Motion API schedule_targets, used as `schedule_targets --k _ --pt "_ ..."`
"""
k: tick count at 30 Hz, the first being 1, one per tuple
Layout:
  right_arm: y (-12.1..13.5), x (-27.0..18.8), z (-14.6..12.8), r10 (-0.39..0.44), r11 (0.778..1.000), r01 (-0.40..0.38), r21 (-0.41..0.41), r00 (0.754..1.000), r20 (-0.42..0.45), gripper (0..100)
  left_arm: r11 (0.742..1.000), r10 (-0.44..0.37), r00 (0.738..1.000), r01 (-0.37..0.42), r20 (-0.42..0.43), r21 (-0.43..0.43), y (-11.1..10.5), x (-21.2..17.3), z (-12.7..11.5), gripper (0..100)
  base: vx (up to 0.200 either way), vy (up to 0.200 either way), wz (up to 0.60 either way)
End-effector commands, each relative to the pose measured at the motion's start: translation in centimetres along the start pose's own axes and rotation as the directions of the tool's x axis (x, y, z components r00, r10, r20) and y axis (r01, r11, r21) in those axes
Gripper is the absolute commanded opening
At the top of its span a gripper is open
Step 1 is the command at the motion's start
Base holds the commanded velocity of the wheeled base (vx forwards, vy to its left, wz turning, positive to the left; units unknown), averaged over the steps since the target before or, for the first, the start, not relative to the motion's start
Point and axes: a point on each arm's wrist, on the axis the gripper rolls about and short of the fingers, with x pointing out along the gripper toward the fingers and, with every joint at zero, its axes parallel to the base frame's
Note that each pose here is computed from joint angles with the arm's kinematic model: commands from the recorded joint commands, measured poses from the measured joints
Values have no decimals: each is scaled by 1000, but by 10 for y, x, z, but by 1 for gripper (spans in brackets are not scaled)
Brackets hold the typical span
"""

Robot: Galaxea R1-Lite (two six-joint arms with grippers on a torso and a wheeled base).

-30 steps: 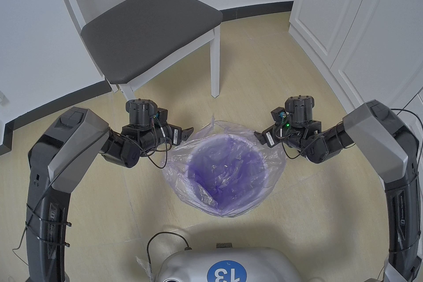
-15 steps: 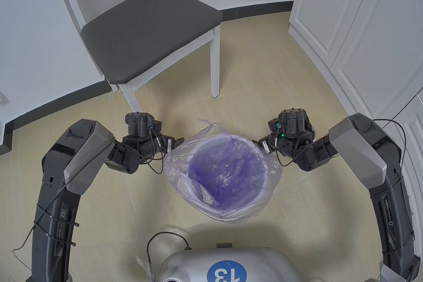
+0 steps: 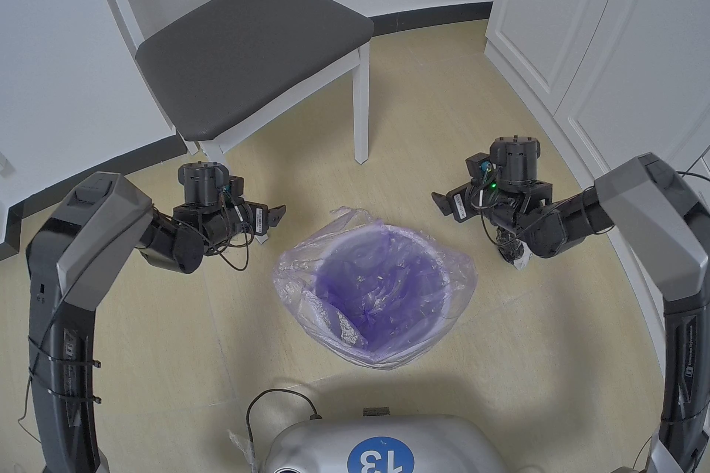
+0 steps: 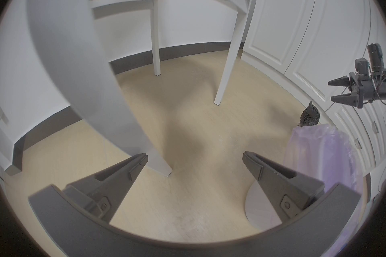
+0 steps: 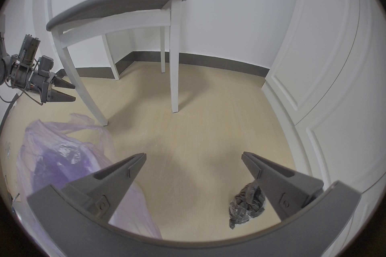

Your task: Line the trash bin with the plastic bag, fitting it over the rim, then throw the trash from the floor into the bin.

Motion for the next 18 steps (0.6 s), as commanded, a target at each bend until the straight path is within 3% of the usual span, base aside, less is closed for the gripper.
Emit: schedule_targets --k 1,2,6,12,15,18 --pt "-9 -42 19 -4 1000 4 -21 1000 10 100 1000 5 997 -6 73 3 -2 -46 28 100 0 0 0" --pt "-1 -53 4 22 998 -25 -63 999 -46 100 999 -33 997 33 74 14 -17 -64 26 100 0 0 0" --pt "9 -66 -22 55 992 -69 -107 990 -129 100 997 -75 996 73 57 25 -35 -88 18 100 0 0 0" --pt "19 -70 -39 72 990 -89 -113 986 -148 100 988 -146 989 145 23 42 -63 -118 -7 100 0 0 0" --pt "19 -70 -40 73 989 -90 -113 986 -151 100 987 -153 988 152 21 45 -66 -119 -10 100 0 0 0" --pt "24 -66 -56 84 988 -108 -112 977 -197 100 986 -164 986 164 -7 39 -73 -112 -32 100 0 0 0"
